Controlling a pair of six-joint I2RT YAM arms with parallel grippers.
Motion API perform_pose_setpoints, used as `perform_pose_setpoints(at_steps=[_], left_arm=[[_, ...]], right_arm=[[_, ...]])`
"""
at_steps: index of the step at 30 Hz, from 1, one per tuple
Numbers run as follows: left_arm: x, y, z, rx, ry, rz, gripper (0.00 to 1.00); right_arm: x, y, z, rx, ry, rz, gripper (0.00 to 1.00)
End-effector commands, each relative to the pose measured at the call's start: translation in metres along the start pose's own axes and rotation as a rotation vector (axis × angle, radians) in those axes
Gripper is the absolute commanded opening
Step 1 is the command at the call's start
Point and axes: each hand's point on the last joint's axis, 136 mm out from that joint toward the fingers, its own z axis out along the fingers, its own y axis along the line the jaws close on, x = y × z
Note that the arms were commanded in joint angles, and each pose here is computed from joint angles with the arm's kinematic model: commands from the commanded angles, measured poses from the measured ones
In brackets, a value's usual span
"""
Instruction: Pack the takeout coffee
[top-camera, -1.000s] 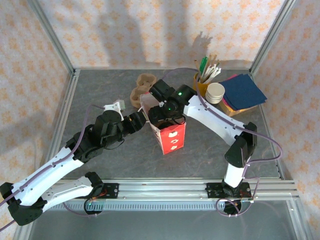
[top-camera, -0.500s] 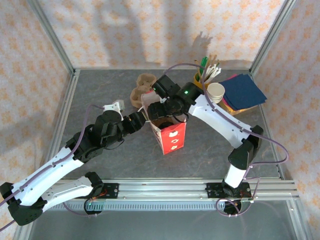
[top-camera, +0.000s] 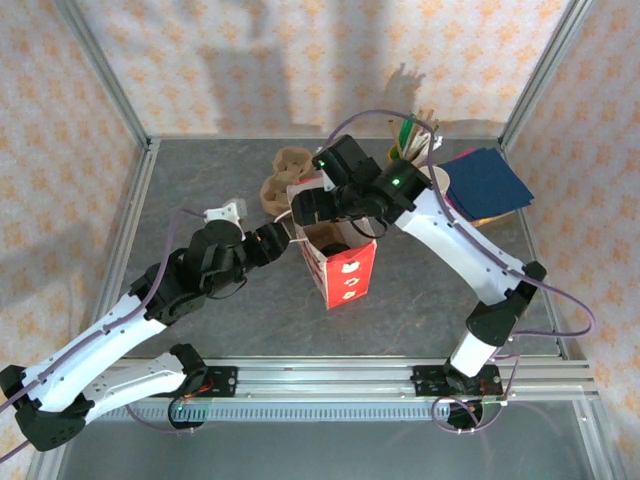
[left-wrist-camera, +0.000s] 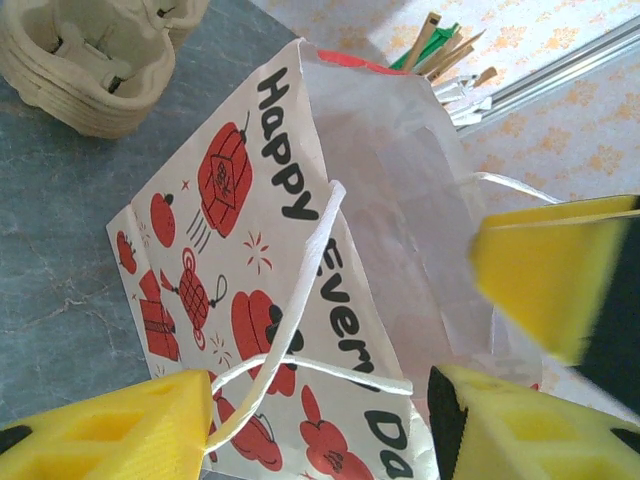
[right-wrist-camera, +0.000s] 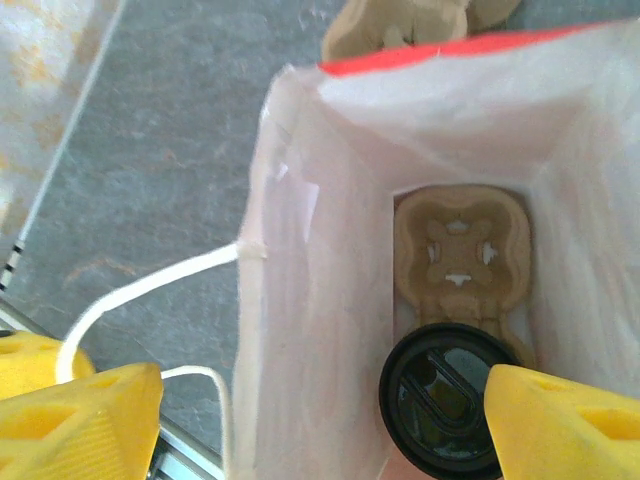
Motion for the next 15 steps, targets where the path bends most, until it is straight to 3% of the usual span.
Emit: perform_pose_setpoints(at_steps=[1,9,15], left_arm=[[-0.012,-0.006,-0.008,-0.009,-0.037,0.030,0.60],[-0.034,-0.017,-0.016,-0.034,-0.103,0.079,0.61],[-0.058,-0.017,-0.020,-0.074,-0.177,0.116,0.60]], right_arm=[[-0.031,-0.001,-0.038,-0.008,-0.154,0.007,0.83],[-0.068,-0.055,-0.086,0.070,-0.349,0.129,0.82],[-0.084,-0.141,-0.113,0.279,-0.468,0.229,0.81]])
